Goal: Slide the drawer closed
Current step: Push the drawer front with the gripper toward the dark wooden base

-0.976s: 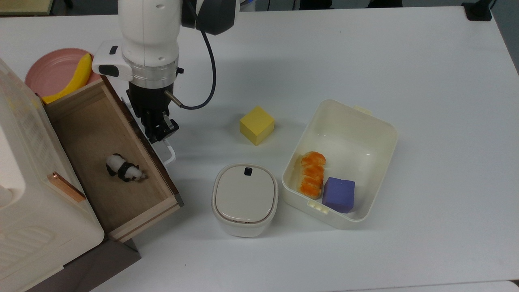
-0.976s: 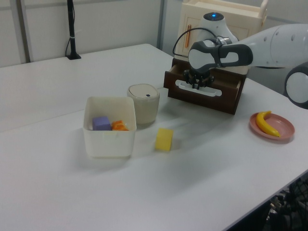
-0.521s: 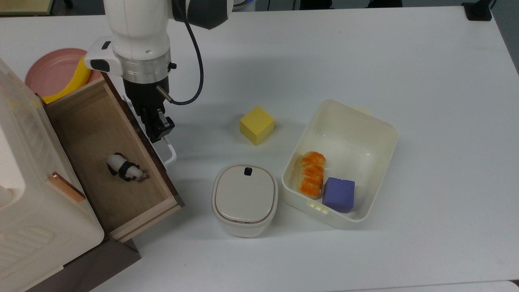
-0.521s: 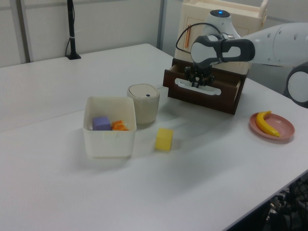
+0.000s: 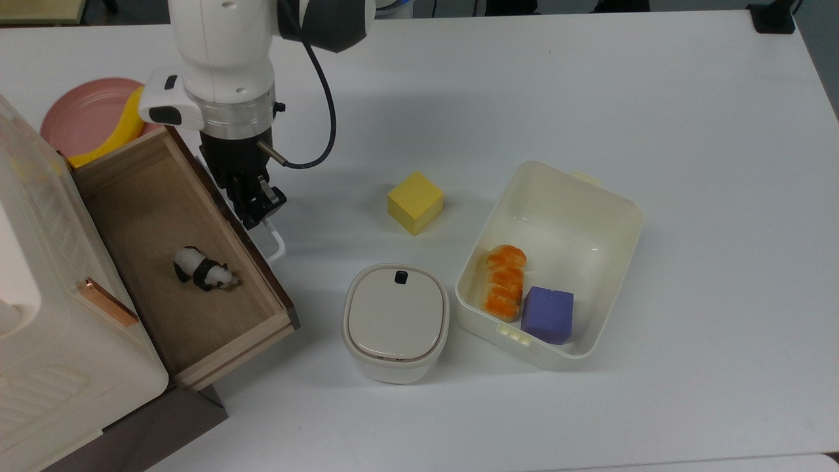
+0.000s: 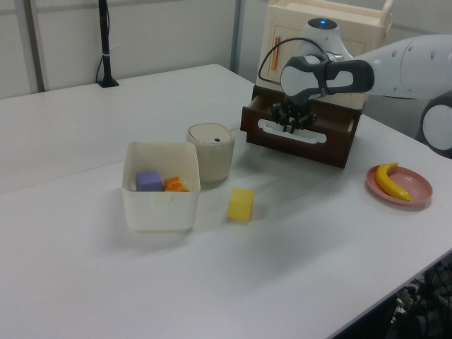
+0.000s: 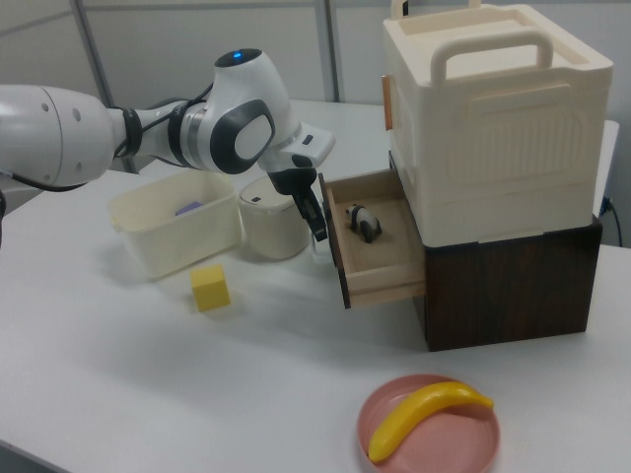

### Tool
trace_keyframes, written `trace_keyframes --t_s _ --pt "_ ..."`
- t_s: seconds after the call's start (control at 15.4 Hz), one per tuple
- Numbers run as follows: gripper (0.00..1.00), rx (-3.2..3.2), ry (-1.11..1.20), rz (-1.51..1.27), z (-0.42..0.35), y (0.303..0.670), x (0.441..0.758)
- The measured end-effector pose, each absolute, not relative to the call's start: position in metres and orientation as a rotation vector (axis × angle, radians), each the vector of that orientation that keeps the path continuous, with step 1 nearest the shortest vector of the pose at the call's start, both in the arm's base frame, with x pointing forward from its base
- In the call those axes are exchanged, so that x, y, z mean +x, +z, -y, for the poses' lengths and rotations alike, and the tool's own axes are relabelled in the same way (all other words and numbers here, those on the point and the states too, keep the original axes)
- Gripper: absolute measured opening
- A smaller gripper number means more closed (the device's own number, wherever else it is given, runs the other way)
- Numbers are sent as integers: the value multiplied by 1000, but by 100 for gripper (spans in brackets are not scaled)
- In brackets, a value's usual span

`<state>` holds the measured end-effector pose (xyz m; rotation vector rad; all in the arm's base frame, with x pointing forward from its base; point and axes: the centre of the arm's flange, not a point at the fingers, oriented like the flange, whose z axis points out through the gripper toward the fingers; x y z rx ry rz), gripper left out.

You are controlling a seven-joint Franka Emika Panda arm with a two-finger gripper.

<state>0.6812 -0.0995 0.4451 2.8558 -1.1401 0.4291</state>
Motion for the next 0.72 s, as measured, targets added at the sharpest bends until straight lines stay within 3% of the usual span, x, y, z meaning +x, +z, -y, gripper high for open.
trace_keyframes --t_s 0.72 --pt "22 2889 390 1047 104 444 678"
